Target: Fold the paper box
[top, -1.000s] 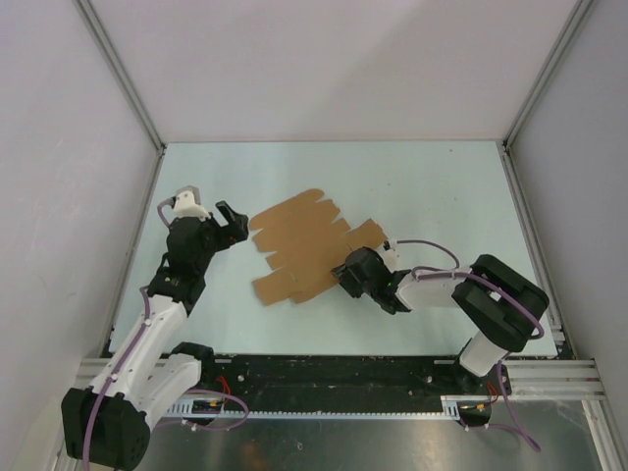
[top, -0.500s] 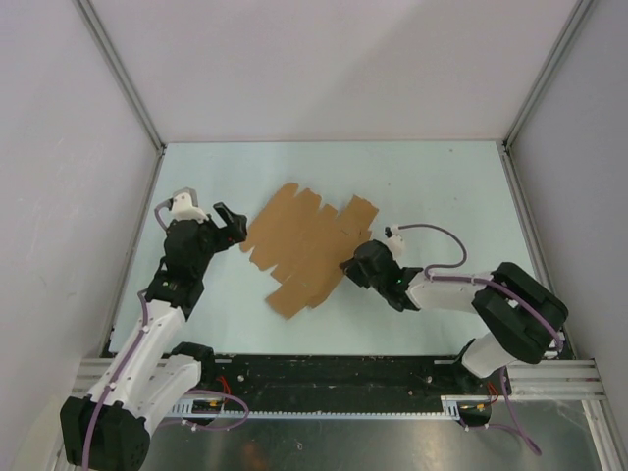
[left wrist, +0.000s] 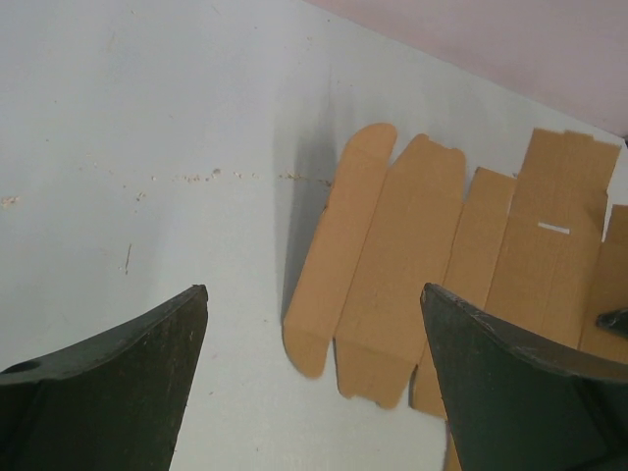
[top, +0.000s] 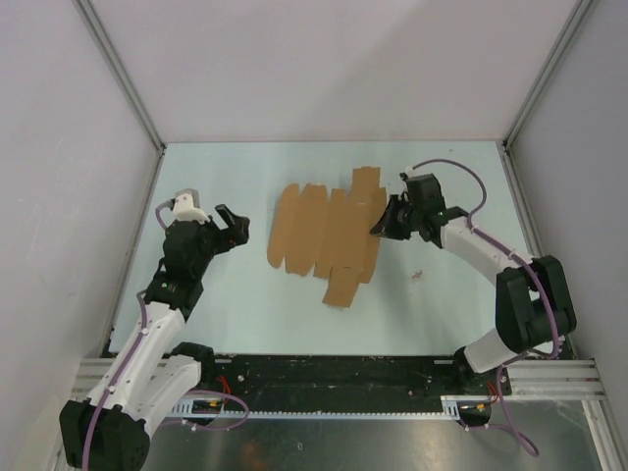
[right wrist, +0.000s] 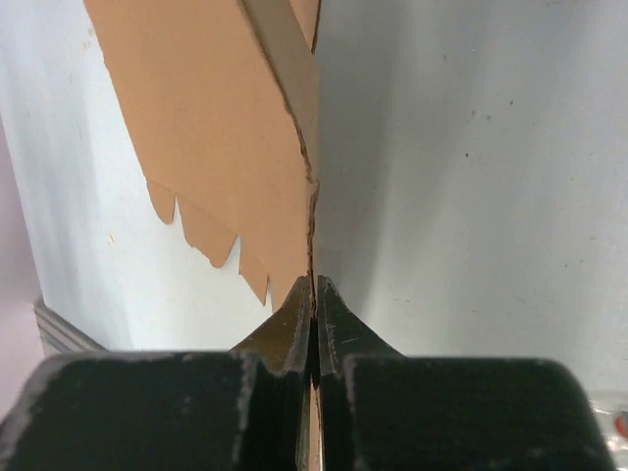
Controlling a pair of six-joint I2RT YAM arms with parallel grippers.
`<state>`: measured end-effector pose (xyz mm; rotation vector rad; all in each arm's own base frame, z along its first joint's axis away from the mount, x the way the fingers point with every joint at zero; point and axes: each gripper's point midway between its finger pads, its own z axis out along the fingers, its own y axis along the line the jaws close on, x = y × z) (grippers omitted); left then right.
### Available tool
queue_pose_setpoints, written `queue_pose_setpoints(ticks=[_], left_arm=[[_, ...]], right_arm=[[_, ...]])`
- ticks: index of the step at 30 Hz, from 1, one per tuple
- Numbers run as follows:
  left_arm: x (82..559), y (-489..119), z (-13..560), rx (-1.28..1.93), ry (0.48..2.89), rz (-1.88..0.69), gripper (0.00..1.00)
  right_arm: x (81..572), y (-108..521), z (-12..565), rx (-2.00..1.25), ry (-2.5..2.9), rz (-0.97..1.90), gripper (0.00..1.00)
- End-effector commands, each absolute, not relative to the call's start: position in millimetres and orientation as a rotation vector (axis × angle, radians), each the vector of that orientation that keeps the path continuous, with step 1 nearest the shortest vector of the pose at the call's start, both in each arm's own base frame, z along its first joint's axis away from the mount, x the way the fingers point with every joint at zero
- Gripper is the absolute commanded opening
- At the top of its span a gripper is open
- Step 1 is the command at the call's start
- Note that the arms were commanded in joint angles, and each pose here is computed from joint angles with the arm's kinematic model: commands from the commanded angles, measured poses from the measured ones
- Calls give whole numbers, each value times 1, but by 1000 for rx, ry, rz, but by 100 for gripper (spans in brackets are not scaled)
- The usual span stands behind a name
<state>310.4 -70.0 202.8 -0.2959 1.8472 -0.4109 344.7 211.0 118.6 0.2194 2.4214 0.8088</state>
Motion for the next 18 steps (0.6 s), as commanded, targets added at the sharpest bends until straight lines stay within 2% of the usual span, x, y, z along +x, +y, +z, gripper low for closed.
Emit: queue_pose_setpoints(ticks=[1, 4, 8, 15, 16, 18], left_arm=[[311, -78, 228, -232, 1802, -449, 95], [310, -83, 228, -198, 1819, -466, 95], [310, -88, 230, -168, 1827, -484, 95], [306, -95, 229, -111, 1846, -508, 95], [306, -95, 227, -108, 1854, -508, 95], [306, -100, 227, -90, 1860, -527, 94]], right_arm=[[317, 211, 124, -162, 2578, 883, 0], [309, 217, 124, -306, 2644, 935, 0], [294, 210, 108, -477, 2791, 859, 0], [312, 203, 118, -608, 2792, 690, 0], [315, 201, 115, -633, 2802, 642, 4], [322, 208, 129, -714, 2789, 550, 4]])
